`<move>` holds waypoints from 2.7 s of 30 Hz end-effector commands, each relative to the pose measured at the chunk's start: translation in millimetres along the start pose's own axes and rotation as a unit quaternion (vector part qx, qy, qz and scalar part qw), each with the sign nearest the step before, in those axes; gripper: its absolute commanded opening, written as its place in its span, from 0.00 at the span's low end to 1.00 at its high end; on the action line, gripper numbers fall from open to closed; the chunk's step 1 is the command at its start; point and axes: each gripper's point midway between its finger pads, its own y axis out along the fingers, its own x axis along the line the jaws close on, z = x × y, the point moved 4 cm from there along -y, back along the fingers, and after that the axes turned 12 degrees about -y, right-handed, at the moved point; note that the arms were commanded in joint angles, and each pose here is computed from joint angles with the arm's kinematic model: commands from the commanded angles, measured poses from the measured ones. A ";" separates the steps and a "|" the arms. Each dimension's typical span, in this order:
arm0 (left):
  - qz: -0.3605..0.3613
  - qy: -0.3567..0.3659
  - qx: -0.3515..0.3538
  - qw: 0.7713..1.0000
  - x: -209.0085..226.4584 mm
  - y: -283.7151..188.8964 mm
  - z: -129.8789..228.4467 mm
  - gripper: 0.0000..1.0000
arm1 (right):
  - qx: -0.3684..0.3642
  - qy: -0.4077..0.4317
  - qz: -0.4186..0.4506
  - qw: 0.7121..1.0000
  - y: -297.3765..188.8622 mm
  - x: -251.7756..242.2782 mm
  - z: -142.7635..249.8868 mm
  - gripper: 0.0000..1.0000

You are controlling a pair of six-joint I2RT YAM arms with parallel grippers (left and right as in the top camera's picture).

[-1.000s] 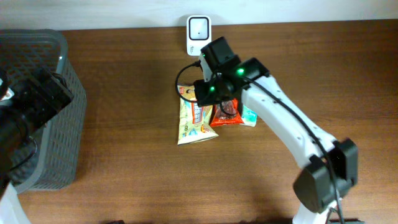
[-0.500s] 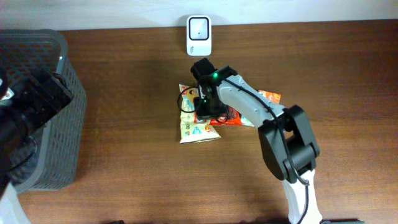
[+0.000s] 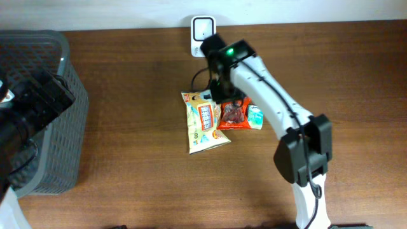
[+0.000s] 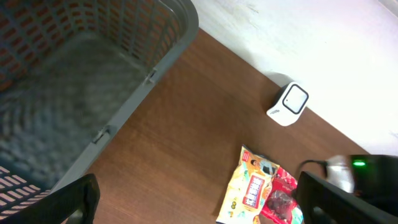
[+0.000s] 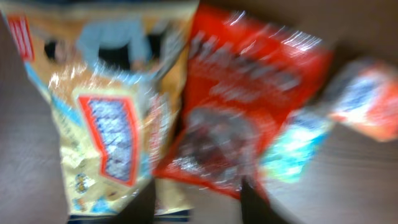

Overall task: Scan the item barcode
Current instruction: 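Reach the right gripper to the red candy bag and grasp it, then lift the red bag and hold it before the white scanner, then carry the red bag to the right table edge and release it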

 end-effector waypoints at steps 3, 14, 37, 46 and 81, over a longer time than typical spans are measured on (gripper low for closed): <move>0.000 -0.005 -0.007 1.000 1.1 -3.6 -0.9 0.99 | 0.018 -0.006 0.000 1.000 6.9 -45.7 4.5 0.74; 0.000 -0.005 -0.007 1.000 1.1 -3.6 -0.9 0.99 | 0.076 -0.052 -0.085 0.992 69.7 -28.9 28.6 0.75; 0.000 -0.005 -0.007 1.000 1.1 -3.6 -0.9 0.99 | -0.055 -0.031 -0.057 0.996 66.2 -24.4 -23.5 0.04; 0.000 -0.005 -0.007 1.000 1.1 -3.6 -0.9 0.99 | -0.295 -0.044 -0.031 0.954 -26.2 -32.8 -122.1 0.04; 0.000 -0.005 -0.007 1.000 1.1 -3.6 -0.9 0.99 | -0.530 0.193 0.047 0.825 -97.9 -207.2 -174.1 0.04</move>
